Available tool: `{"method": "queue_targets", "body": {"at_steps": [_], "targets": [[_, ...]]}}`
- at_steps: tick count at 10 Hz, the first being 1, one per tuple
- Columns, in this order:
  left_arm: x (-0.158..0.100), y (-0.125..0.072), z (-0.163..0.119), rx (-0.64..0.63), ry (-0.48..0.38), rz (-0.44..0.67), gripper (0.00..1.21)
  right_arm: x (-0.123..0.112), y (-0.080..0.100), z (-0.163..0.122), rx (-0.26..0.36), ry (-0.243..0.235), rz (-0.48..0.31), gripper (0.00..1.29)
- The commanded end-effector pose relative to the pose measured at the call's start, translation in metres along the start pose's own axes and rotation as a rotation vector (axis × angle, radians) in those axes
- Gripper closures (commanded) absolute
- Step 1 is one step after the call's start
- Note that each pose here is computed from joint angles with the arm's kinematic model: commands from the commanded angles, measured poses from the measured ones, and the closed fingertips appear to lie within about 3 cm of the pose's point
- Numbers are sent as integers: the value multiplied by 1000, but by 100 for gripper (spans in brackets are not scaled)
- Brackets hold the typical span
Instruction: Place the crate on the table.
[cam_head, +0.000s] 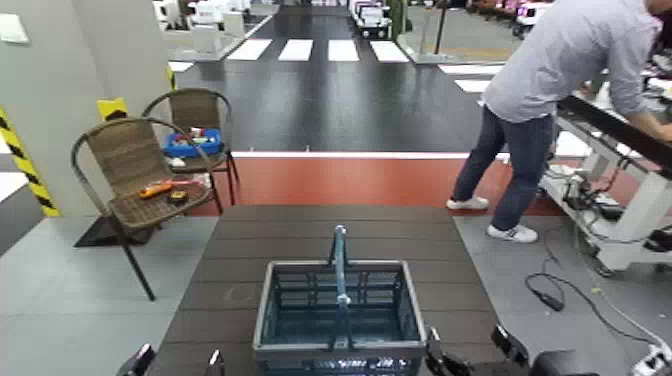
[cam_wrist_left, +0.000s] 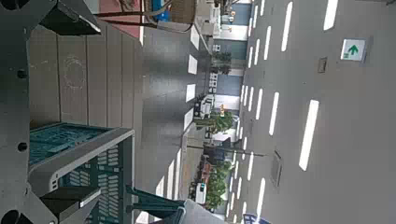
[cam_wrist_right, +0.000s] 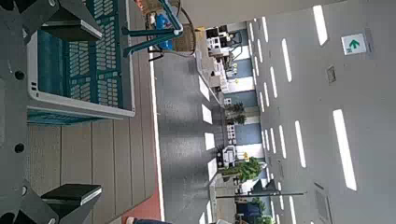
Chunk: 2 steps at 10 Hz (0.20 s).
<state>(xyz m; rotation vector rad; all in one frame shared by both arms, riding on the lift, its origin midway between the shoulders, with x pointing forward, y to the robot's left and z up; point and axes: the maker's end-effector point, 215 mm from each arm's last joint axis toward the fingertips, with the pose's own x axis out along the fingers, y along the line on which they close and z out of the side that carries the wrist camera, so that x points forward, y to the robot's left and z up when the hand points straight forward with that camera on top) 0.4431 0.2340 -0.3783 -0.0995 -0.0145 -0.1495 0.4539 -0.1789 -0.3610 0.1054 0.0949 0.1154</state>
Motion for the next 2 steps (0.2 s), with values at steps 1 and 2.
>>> {"method": "queue_targets", "body": {"at_steps": [1,2], "targets": [[1,-6,2,7,-9,-5,10,1,1,-2,-27,26,6,15],[1,-8,2,6,-9,-6,10,2,1,-3,-28,31,15,15]]}}
